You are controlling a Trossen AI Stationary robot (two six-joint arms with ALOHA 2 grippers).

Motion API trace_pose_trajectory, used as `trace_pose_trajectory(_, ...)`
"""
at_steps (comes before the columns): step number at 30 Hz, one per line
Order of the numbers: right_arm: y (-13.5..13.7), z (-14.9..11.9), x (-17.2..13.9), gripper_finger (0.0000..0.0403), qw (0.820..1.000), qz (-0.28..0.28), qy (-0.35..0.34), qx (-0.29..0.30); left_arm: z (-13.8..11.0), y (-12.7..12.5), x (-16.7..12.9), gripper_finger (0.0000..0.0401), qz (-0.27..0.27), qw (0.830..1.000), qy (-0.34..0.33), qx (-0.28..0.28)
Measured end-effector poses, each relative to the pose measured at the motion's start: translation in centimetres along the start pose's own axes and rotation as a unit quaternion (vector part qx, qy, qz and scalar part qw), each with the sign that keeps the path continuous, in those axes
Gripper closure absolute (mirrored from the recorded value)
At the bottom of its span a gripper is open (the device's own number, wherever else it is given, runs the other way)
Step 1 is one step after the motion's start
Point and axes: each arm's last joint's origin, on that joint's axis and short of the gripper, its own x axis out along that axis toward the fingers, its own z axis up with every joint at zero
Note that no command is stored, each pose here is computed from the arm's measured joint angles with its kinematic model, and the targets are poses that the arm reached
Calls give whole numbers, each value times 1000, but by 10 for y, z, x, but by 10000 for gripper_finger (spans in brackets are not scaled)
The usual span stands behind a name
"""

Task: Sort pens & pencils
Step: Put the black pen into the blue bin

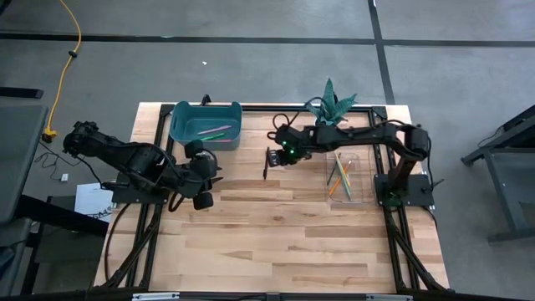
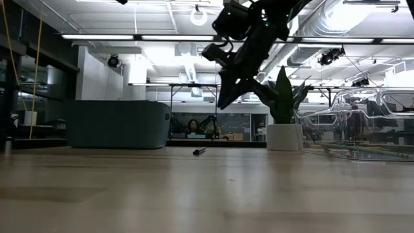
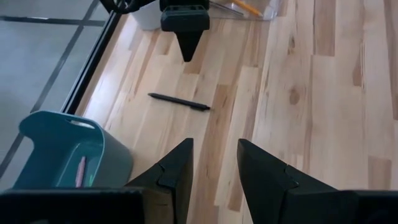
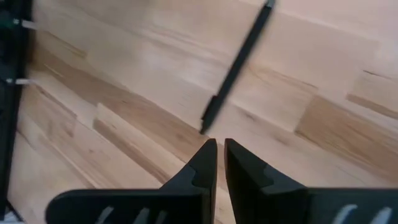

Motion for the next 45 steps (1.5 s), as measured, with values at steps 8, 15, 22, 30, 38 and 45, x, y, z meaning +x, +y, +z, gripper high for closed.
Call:
trace_pose_trajectory(8,9,6,1,381,1000,10,-13,14,-2,1,0,290,4,1000,9,7)
trace_pose_trajectory(15,10,6,1,381,1000,15,-18,9,-1,1,0,290,3,1000,6,4)
trace_pose_trajectory(22,13,7,0,381,999,26,-25,5,-1,-4,6,290,6,1000,16,11)
trace_pose_trajectory(30,13,7,0,381,999,27,-25,4,-3,-7,7,290,-34,999,41,5)
trace_pose_trajectory(38,14,7,0,381,999,31,-29,-3,-2,-9,7,290,-63,997,48,-19)
trace_pose_trajectory(45,19,7,-15,381,998,46,-47,-22,-1,-5,15,290,-68,995,68,17)
